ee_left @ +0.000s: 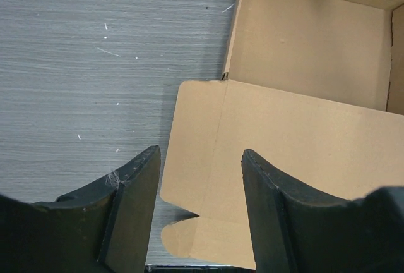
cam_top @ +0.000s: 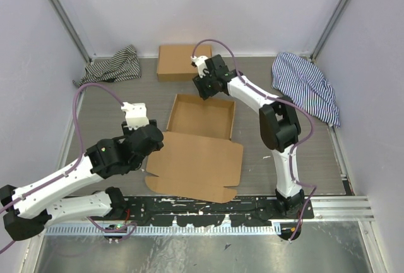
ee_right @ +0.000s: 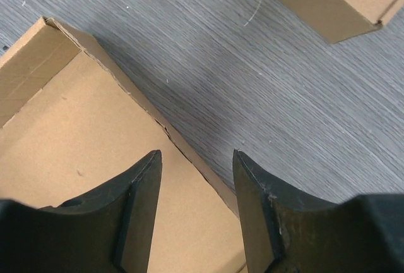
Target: Fold the paper box
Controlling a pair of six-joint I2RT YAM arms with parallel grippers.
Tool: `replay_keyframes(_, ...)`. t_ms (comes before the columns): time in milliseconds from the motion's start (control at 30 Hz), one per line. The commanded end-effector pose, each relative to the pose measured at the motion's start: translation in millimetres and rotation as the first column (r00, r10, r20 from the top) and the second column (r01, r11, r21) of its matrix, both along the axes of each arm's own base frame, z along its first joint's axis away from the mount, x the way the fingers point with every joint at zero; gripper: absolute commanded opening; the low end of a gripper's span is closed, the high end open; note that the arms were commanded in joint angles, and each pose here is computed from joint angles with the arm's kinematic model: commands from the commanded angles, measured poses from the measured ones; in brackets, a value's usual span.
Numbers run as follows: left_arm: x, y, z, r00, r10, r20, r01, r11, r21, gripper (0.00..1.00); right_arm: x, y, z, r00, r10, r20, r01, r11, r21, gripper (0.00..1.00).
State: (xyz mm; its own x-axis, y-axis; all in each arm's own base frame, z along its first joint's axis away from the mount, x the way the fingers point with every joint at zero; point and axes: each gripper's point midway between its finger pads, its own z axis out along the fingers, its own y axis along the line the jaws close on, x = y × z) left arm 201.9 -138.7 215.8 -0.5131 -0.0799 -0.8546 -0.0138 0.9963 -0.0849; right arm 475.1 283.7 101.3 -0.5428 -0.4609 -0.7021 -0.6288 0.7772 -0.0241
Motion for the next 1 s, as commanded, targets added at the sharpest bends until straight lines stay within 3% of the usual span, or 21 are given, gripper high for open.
replay_keyframes(0,-3,3,-7,1.0,0.011,-0.017,-0.011,1.0,-0.001,0.6,10,19,23,0.994,0.093,0.053,-0.096,0.994,0.05,0.56)
replay_keyframes(700,-5,5,-12,1.0,0.015,-0.028,-0.016,1.0,-0.015,0.6,3,29,-16,0.989,0.135,-0.058,-0.132,0.989,0.062,0.57)
replay_keyframes(967,-6,1,-14,0.999,0.006,-0.041,-0.007,1.0,-0.023,0.6,-3,13,-36,0.991,0.0,-0.132,0.005,0.999,0.038,0.47)
